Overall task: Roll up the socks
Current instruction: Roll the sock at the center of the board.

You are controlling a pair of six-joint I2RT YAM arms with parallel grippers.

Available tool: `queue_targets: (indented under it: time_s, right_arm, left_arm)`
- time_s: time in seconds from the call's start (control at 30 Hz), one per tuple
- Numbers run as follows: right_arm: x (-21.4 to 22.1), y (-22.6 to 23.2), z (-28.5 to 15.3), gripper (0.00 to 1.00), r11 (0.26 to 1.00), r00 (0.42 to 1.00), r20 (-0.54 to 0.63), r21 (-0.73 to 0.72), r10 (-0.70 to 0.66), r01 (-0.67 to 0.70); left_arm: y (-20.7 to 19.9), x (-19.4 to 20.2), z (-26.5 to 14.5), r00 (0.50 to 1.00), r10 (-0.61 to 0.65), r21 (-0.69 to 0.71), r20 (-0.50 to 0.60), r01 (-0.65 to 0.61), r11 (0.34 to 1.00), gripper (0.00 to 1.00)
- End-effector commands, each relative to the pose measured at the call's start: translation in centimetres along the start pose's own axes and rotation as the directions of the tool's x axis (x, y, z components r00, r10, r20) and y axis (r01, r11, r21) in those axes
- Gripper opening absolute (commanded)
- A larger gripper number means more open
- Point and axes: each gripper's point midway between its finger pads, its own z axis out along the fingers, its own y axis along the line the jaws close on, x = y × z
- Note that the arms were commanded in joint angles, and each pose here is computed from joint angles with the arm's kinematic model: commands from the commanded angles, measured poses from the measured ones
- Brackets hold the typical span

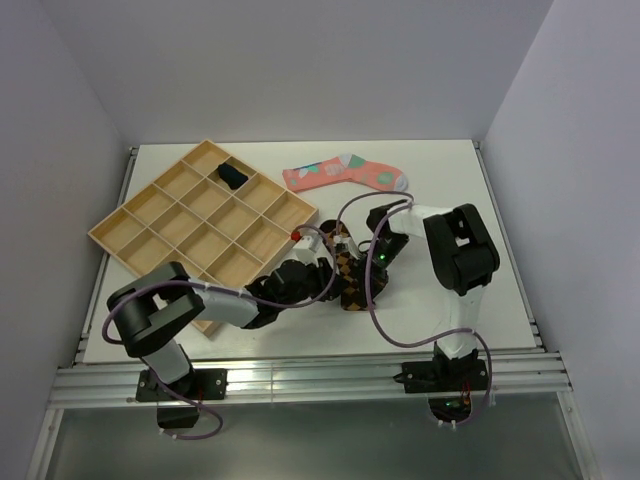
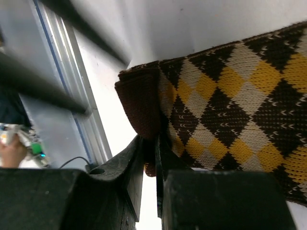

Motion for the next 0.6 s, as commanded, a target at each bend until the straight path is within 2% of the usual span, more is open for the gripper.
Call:
queue_targets:
  time_s: [0.0, 0.13, 0.57]
  right_arm:
    - [0.7, -1.5, -0.5, 0.07, 0.998, 0.998, -0.048, 0.034, 0.047, -0.045]
    - [0.8, -2.2, -0.6, 0.07, 0.996, 0.995, -0.051, 0.042, 0.082, -0.08]
    - [0.7, -3.3, -0.7, 0.07, 0.989, 0.99, -0.058, 0.08, 0.132, -0.127]
  left_arm:
    - [-3.0, -1.5, 0.7, 0.983, 0.157, 0.157, 0.091, -0.17, 0.973, 0.34]
    - [-4.4, -0.4, 1.7, 0.977, 0.204, 0.25, 0.064, -0.213, 0.945, 0.34]
    - [-3.1, 4.6, 2.1, 0.973, 0.219, 0.354, -0.073, -0.18, 0.918, 0.34]
